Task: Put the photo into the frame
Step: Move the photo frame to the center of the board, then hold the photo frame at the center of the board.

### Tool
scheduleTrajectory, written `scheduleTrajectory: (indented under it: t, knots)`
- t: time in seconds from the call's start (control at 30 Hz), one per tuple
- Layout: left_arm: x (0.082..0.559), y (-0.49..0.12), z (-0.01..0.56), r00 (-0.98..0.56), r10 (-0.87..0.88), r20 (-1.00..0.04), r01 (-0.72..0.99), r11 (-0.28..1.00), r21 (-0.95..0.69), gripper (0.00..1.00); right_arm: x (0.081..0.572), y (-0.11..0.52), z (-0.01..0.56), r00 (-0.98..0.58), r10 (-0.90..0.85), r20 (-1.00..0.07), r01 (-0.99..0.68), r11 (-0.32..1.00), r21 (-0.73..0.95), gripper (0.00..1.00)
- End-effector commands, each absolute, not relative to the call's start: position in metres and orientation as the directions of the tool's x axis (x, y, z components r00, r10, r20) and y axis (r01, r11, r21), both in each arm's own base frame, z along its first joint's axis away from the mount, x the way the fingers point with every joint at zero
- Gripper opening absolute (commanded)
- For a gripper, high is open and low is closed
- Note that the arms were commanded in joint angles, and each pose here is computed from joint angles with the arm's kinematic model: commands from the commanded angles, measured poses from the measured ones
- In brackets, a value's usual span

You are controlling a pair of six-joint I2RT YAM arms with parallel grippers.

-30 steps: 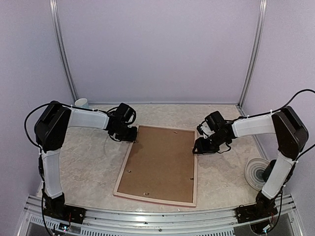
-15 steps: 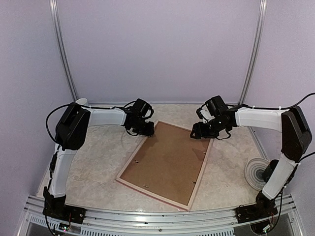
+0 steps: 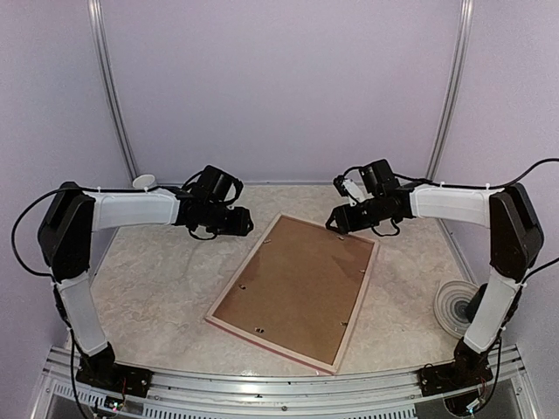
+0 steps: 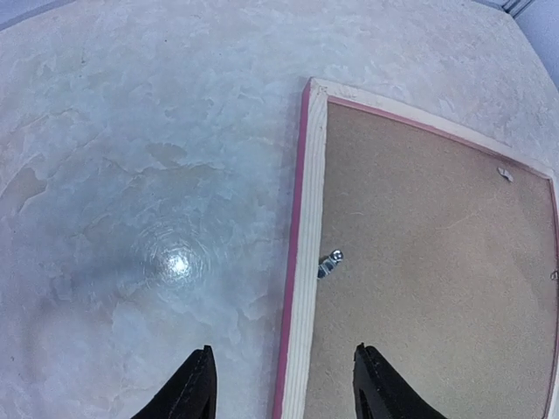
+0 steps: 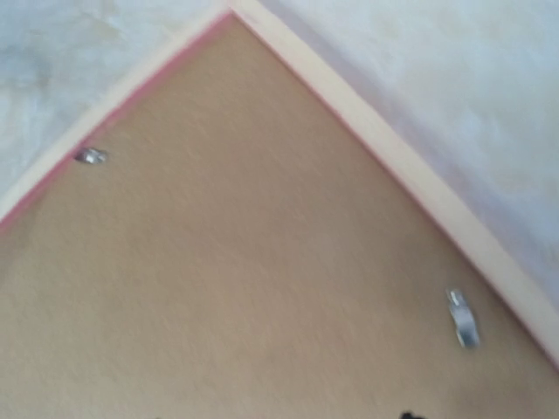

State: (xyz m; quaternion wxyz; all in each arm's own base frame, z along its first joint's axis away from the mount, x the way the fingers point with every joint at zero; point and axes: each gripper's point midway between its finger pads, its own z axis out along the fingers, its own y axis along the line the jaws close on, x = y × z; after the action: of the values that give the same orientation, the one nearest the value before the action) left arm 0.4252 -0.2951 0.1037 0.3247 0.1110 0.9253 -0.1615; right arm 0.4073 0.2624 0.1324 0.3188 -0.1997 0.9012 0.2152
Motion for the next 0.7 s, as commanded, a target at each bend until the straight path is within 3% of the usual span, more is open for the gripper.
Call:
scheduleTrajectory:
  t: [0.0, 0.3, 0.47, 0.67]
  knots:
    - [0.391, -0.290, 0.099, -0.782, 0.075, -0.619, 0.294, 0.919, -0.261, 0.53, 0.416, 0.295, 0.138, -0.611, -0.296, -0.734, -0.636, 0.736, 0.232, 0.56]
    - [0.350, -0.296, 0.069, -0.804, 0.132, -0.579, 0.321, 0.917, -0.237, 0.52, 0.409, 0.355, 0.127, -0.363, -0.540, -0.759, -0.781, 0.621, -0.069, 0.65]
    - [0.345, -0.296, 0.055, -0.816, 0.140, -0.561, 0.319, 0.918, -0.235, 0.47, 0.413, 0.373, 0.128, -0.245, -0.603, -0.759, -0.833, 0.531, -0.153, 0.66]
    - [0.344, -0.290, 0.038, -0.825, 0.167, -0.541, 0.308, 0.934, -0.182, 0.43, 0.425, 0.384, 0.131, -0.206, -0.609, -0.766, -0.841, 0.510, -0.180, 0.67]
